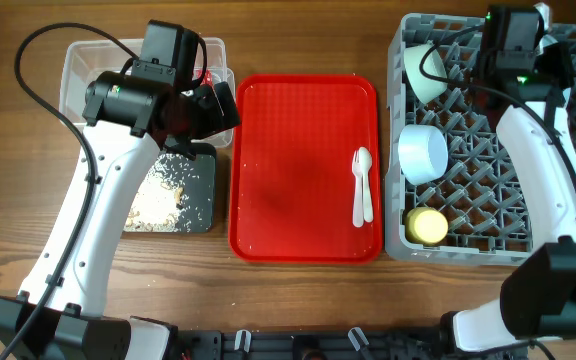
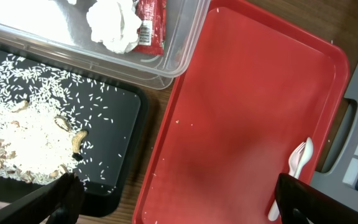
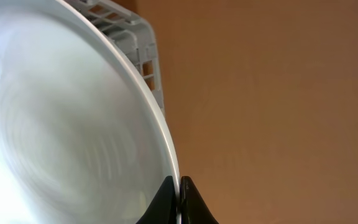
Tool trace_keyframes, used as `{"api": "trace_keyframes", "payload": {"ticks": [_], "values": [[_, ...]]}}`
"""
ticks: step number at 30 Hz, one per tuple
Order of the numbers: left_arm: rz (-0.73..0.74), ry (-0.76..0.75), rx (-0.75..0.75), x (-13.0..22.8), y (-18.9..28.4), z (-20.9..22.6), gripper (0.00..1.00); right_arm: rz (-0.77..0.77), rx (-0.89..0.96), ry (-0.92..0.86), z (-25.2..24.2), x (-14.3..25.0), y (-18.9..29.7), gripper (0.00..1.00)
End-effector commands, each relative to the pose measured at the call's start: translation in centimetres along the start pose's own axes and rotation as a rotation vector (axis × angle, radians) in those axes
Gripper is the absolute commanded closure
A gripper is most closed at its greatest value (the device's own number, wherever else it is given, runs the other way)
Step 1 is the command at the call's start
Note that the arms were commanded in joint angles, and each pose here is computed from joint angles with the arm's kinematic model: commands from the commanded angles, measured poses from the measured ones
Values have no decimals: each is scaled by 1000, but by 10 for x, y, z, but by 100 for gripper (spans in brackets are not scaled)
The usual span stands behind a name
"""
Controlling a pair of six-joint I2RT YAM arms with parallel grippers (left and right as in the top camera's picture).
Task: Sort waste into correct bins and load items into the dishwasher rack
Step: 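Lift light-blue plate with right gripper and stand it upright in rack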
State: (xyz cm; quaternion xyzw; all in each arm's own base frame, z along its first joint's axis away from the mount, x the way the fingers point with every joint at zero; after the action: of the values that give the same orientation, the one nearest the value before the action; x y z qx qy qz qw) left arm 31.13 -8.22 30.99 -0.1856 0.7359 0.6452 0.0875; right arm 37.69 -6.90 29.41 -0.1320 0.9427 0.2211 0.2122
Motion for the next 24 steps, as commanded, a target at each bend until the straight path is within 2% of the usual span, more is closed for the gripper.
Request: {"api": "trace_keyframes", "payload": {"ticks": [1, 5, 6, 11, 12, 13, 15, 21, 24], "values": [[-23, 0, -10, -2, 5, 2, 0, 36, -20, 33, 16, 9, -10, 96], [-23, 0, -10, -2, 5, 2, 0, 55, -108, 27, 29, 18, -12, 96], [-23, 0, -10, -2, 5, 2, 0, 58, -115, 21, 31, 19, -13, 92], [-23, -1, -10, -2, 5, 2, 0, 67, -130, 38, 32, 21, -12, 44], [-23, -1, -10, -2, 5, 2, 0, 67, -131, 37, 32, 21, -12, 28], [-23, 0, -10, -2, 5, 2, 0, 67, -130, 28, 32, 21, -12, 17], [-23, 0, -10, -2, 5, 2, 0, 67, -128, -15, 31, 21, -12, 3], [-23, 0, -10, -2, 5, 2, 0, 22, -148, -65, 19, 17, 8, 0], [-23, 0, -10, -2, 5, 2, 0, -32, -237, -91, 9, 16, 29, 0]]}}
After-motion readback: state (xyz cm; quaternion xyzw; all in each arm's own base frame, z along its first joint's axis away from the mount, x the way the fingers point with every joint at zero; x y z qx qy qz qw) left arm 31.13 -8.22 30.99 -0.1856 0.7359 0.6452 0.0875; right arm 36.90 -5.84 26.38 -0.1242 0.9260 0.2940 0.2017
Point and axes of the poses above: each gripper's point midway between its finger pads, its own y axis back along the fingers, its own z axis along the line the jaws close on, x = y × z, the point moved 10 cm from there along y, back along the fingers, and after that the axes turned 10 degrees about -y, right-handed, at the moved point
